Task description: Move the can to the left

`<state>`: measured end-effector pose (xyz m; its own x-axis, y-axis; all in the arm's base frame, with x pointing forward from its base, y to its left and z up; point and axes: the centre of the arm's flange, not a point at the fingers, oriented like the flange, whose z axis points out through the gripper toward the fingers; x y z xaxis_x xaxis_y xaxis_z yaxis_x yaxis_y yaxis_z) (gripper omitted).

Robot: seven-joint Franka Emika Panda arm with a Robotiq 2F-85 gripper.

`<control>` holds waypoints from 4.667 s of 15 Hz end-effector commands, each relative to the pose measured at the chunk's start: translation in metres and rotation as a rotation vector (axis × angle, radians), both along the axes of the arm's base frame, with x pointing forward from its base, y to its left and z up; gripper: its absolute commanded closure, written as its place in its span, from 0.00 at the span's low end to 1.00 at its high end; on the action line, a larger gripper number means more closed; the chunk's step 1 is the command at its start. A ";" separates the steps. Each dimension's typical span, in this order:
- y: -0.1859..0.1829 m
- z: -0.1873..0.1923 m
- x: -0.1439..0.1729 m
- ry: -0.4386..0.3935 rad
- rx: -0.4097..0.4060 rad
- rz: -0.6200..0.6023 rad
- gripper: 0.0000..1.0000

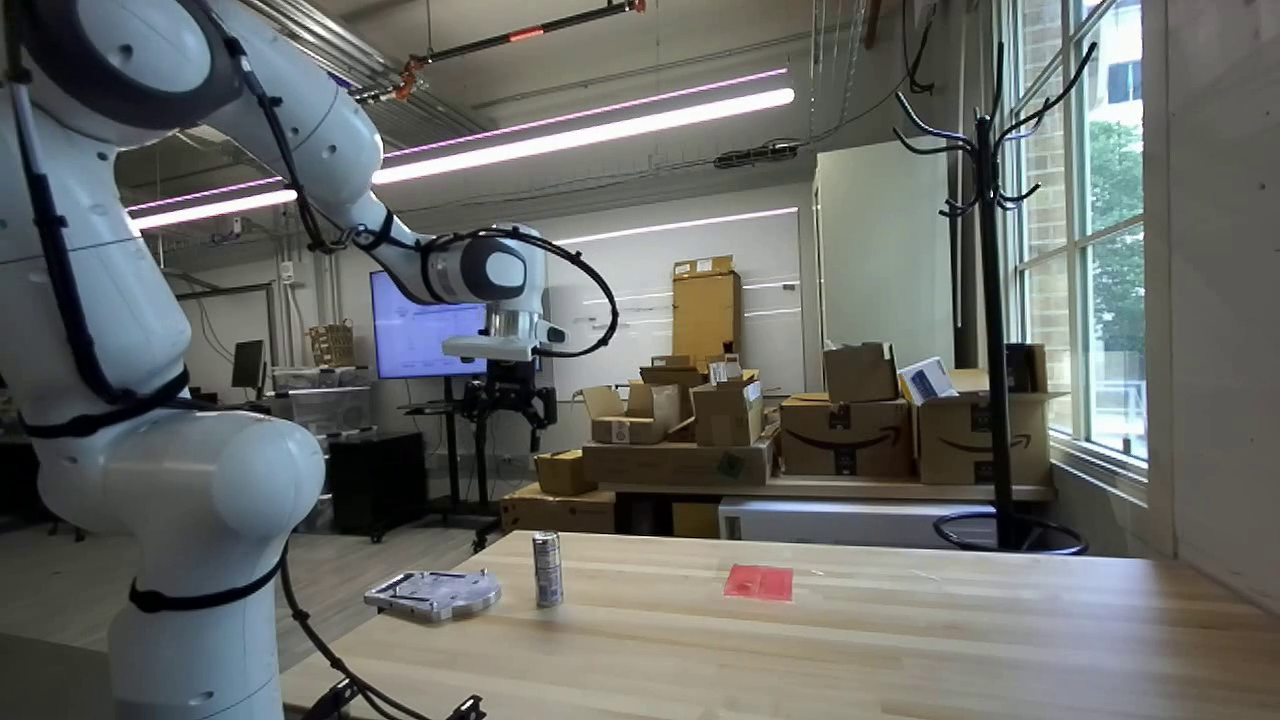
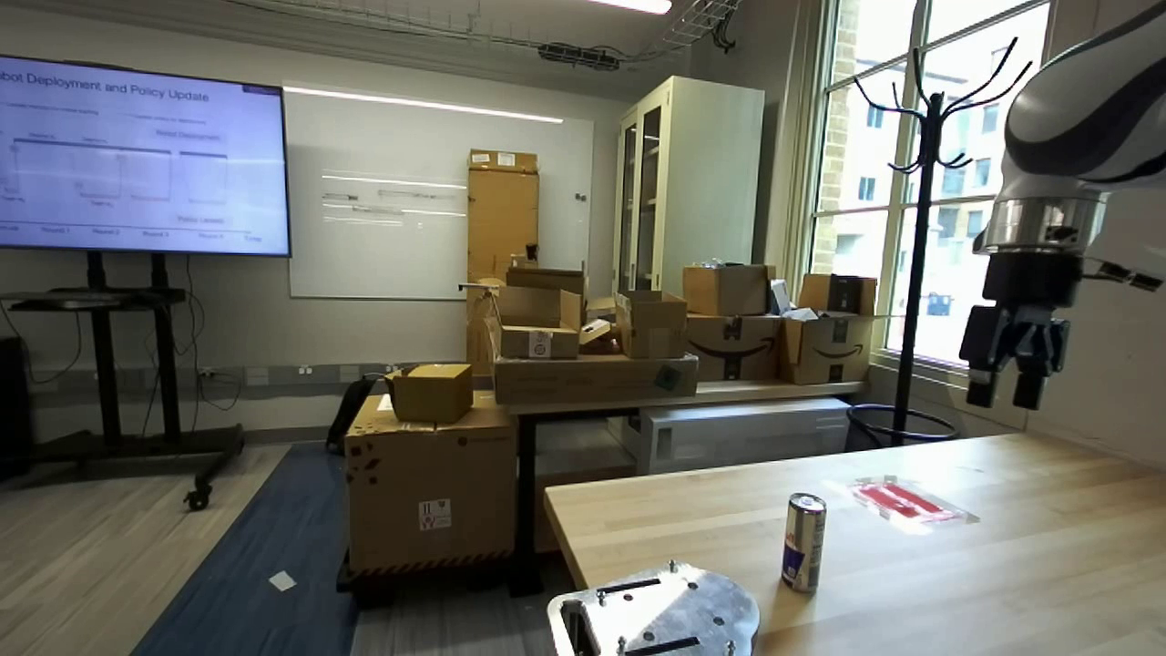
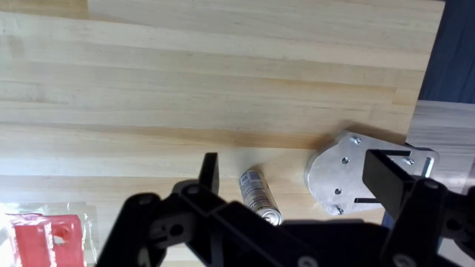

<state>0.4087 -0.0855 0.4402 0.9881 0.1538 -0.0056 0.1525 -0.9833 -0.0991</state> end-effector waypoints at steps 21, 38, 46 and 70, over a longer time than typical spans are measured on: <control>0.037 -0.157 0.228 0.108 -0.110 0.159 0.00; 0.046 -0.200 0.220 0.185 -0.062 0.197 0.00; 0.055 -0.218 0.218 0.207 -0.052 0.216 0.00; 0.061 -0.250 0.227 0.199 -0.021 0.290 0.00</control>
